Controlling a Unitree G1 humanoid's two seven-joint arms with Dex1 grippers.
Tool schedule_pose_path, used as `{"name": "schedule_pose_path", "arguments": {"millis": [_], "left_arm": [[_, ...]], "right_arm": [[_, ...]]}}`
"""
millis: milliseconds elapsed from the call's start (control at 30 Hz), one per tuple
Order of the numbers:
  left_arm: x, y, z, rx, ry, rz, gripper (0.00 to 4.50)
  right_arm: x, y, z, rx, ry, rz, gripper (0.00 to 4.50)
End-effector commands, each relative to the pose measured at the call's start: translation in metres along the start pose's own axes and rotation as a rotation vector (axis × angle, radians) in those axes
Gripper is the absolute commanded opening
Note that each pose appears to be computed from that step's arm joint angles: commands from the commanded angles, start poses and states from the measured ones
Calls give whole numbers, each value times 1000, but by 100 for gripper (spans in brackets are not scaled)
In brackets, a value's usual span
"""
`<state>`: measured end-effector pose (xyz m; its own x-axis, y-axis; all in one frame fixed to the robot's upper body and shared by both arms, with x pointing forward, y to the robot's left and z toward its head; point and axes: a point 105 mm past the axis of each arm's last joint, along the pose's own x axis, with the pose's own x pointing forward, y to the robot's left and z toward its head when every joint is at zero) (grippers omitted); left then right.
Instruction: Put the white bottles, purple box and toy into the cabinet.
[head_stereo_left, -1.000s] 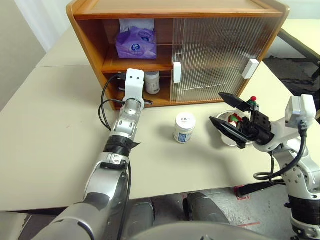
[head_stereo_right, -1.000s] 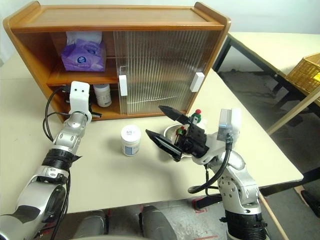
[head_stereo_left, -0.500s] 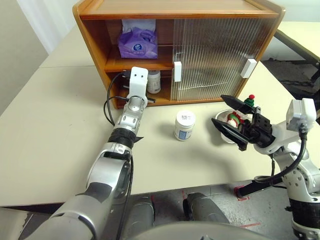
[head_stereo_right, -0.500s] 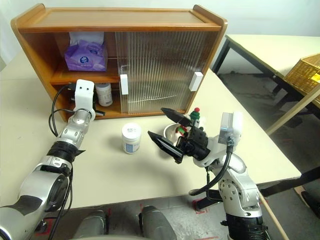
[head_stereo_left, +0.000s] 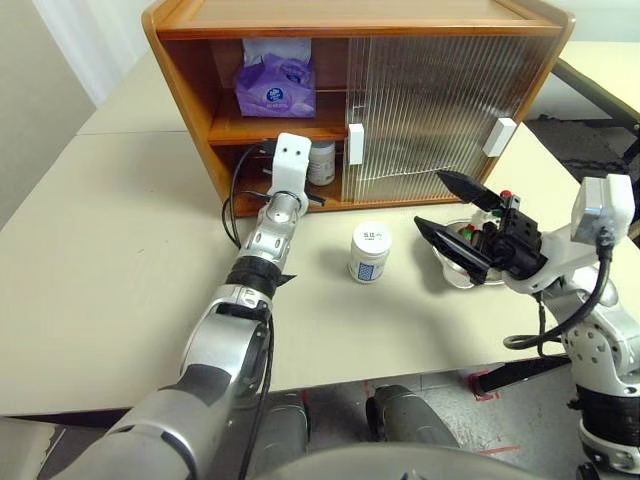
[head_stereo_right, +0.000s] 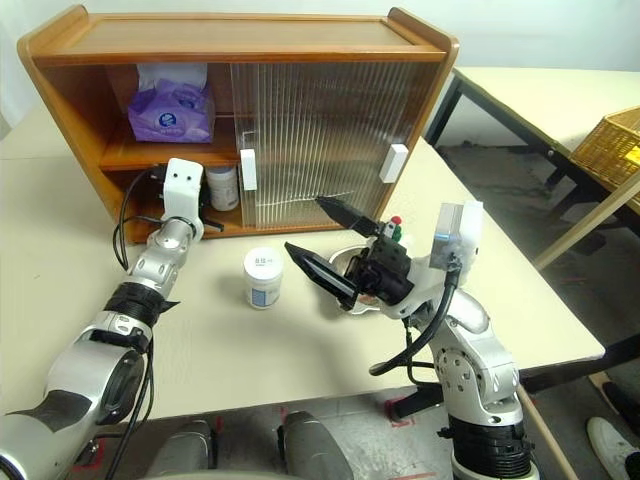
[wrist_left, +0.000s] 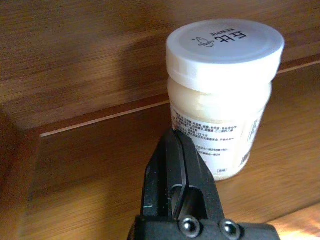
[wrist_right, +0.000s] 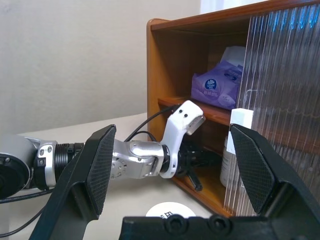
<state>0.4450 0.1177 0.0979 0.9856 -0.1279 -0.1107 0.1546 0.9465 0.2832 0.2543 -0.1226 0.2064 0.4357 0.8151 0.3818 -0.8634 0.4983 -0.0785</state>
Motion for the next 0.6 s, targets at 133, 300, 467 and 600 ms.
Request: {"name": "schedule_pose_path", "arguments": {"millis": [133, 300, 467, 600], "left_arm": [[3, -14, 1, -38, 13, -50, 1], [2, -11, 3, -47, 7, -44, 1], [-8, 1, 5, -105, -28, -44, 1], [-24, 10, 6, -164, -58, -90, 1]], "right_arm": [[3, 3, 4, -3, 6, 16, 450], [2, 4, 4, -2, 7, 15, 450], [2, 3, 3, -1, 9, 14, 450], [1, 2, 1, 4, 13, 15, 450]]}}
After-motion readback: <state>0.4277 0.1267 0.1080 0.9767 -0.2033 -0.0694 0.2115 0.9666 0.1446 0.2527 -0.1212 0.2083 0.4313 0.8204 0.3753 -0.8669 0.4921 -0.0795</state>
